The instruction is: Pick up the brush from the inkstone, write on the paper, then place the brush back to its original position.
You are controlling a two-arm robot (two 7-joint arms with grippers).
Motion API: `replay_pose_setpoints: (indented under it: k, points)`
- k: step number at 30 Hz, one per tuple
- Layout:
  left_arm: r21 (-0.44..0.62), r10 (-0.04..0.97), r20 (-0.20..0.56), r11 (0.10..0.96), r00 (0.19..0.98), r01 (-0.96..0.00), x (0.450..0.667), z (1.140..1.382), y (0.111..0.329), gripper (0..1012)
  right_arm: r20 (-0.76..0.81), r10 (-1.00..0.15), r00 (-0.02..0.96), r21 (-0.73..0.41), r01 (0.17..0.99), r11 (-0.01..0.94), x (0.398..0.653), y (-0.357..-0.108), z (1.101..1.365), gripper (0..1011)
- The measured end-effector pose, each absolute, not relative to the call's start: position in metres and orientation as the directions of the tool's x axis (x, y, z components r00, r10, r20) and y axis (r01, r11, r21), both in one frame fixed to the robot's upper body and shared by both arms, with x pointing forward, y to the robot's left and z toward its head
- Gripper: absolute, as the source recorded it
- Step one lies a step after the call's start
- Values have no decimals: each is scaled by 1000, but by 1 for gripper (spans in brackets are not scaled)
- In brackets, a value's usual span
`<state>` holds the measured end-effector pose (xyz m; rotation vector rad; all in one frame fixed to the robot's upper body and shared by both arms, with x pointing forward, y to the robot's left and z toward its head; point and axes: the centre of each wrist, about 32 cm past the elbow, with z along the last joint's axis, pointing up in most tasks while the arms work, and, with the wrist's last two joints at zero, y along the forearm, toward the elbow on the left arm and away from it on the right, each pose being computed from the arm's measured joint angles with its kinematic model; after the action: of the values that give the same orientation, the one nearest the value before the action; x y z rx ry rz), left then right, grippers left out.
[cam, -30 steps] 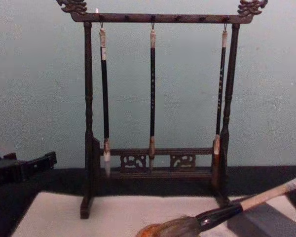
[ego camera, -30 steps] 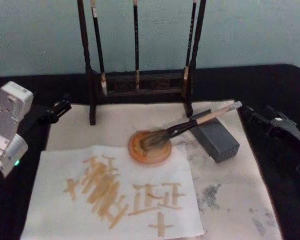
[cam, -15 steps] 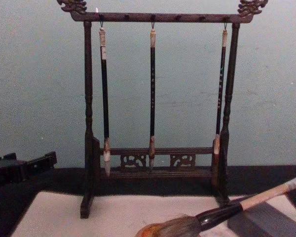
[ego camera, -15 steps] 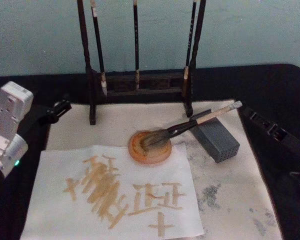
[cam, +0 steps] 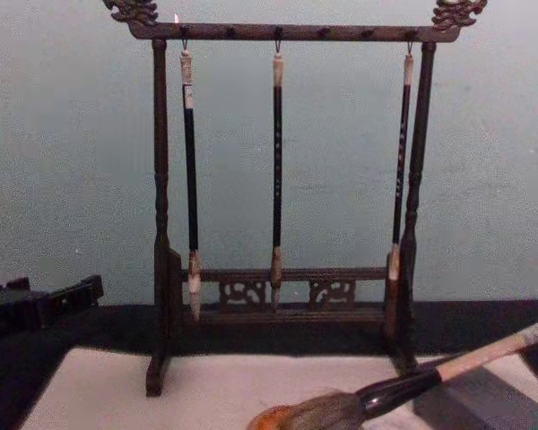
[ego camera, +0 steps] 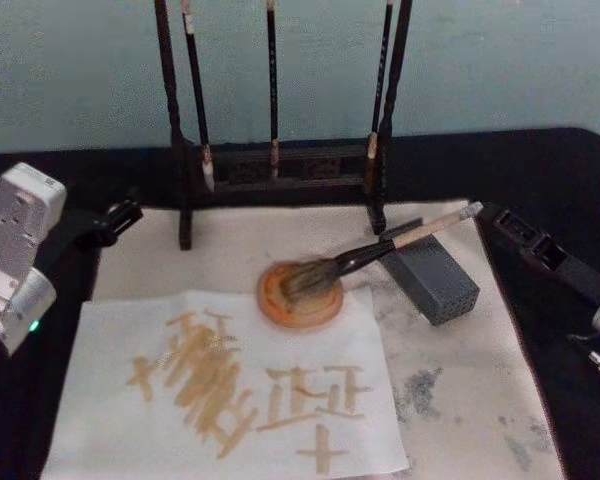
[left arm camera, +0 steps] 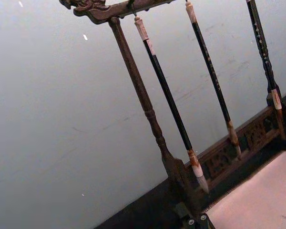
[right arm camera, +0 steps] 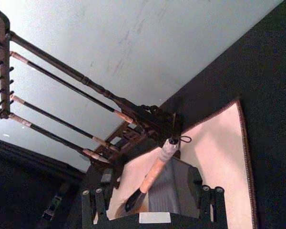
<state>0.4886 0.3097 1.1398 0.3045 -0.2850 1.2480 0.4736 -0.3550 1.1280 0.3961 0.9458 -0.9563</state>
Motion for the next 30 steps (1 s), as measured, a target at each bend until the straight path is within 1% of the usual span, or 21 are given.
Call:
replay_pose_setpoints:
  k: [14,30]
  points:
    - [70,880,374,287,292,-955,489,1140,310,1002,-852,-484,200,-117,828,548,494,-352,1121,1002]
    - [70,880,374,287,292,-955,489,1140,310,1002,-912,-377,161,-90,818,568,508,-351,1104,1001]
